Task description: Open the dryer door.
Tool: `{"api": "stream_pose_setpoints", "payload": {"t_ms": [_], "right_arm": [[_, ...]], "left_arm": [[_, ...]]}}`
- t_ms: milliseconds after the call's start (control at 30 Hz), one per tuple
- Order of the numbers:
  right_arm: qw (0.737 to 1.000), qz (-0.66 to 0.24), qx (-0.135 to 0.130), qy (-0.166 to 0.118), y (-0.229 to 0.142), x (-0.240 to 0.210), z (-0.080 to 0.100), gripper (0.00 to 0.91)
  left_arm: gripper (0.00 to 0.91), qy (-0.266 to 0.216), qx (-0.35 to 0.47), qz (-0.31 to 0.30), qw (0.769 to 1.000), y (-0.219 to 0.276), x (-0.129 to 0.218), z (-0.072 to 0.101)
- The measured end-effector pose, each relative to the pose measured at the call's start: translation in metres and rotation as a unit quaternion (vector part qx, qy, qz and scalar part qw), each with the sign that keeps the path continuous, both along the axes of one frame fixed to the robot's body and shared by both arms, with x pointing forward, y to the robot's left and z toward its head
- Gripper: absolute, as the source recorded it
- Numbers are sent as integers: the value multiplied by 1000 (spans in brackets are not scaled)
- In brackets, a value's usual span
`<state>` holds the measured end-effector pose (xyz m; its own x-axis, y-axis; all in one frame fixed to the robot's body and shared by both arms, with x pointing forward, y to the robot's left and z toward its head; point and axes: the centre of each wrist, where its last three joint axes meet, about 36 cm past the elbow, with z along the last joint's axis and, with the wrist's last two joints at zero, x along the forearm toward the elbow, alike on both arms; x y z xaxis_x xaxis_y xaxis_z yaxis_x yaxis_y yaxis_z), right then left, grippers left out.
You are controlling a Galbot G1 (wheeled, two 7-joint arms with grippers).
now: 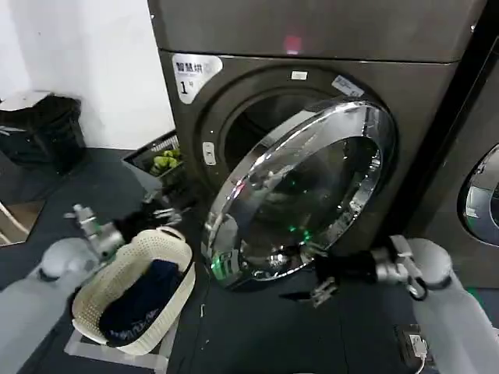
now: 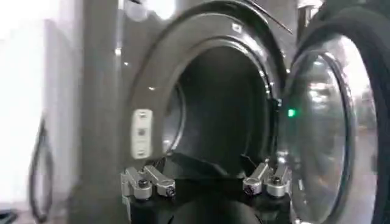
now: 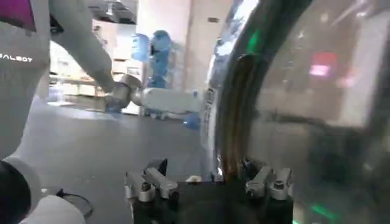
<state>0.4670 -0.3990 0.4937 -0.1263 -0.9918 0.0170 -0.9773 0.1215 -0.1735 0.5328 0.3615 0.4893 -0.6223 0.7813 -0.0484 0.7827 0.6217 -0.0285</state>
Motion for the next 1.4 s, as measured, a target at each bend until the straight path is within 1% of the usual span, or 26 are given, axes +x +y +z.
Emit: {"api": "stream_pose_setpoints", "payload": {"t_ms": [67, 167, 233, 367, 433, 467, 500, 567, 633, 733, 767, 867, 967, 1033, 1100, 1167, 1267, 1367, 1400], "right_arm": [[1000, -24, 5, -3, -14, -12, 1, 907], [997, -78, -1, -11, -36, -31, 3, 907], [993, -115, 0, -20, -50, -46, 7, 907], [980, -197, 2, -35, -72, -80, 14, 907], [972, -232, -1, -39, -79, -94, 18, 907], [966, -256, -3, -37, -83, -102, 20, 907], [959, -280, 0, -37, -86, -110, 22, 907], [946, -321, 16, -44, -93, -126, 27, 907], [928, -368, 39, -52, -99, -141, 34, 907], [888, -455, 49, -51, -107, -164, 46, 907], [870, -486, 57, -54, -109, -173, 50, 907], [829, -551, 75, -66, -112, -193, 62, 907], [785, -609, 80, -84, -118, -210, 75, 907], [753, -647, 77, -91, -125, -221, 82, 907], [725, -679, 72, -89, -131, -231, 88, 907], [693, -714, 64, -74, -139, -240, 93, 907], [641, -762, 57, -72, -152, -253, 99, 907], [581, -809, 47, -71, -168, -269, 107, 907], [558, -825, 42, -76, -176, -276, 112, 907]], "left_arm": [[907, 3, 2, -14, 1000, -10, 6, -2], [907, 4, 4, -44, 999, -26, 10, -4], [907, 5, 6, -66, 998, -36, 12, -6], [907, 7, 9, -101, 995, -56, 16, -10], [907, 9, 10, -116, 993, -64, 18, -10], [907, 9, 11, -128, 992, -69, 19, -10], [907, 7, 11, -139, 990, -73, 20, -9], [907, 6, 12, -161, 987, -81, 21, -8], [907, -1, 10, -185, 983, -91, 21, -6], [907, -9, 10, -227, 974, -105, 19, -3], [907, -10, 12, -237, 971, -110, 17, -3], [907, -12, 14, -260, 966, -125, 13, -3], [907, -15, 14, -276, 961, -138, 11, -5], [907, -16, 13, -285, 958, -147, 10, -5], [907, -19, 12, -294, 956, -156, 10, -5], [907, -20, 10, -304, 952, -167, 8, -4], [907, -20, 7, -317, 948, -185, 8, -4], [907, -21, 4, -326, 945, -204, 10, -4], [907, -20, 4, -330, 944, -211, 10, -4]]}}
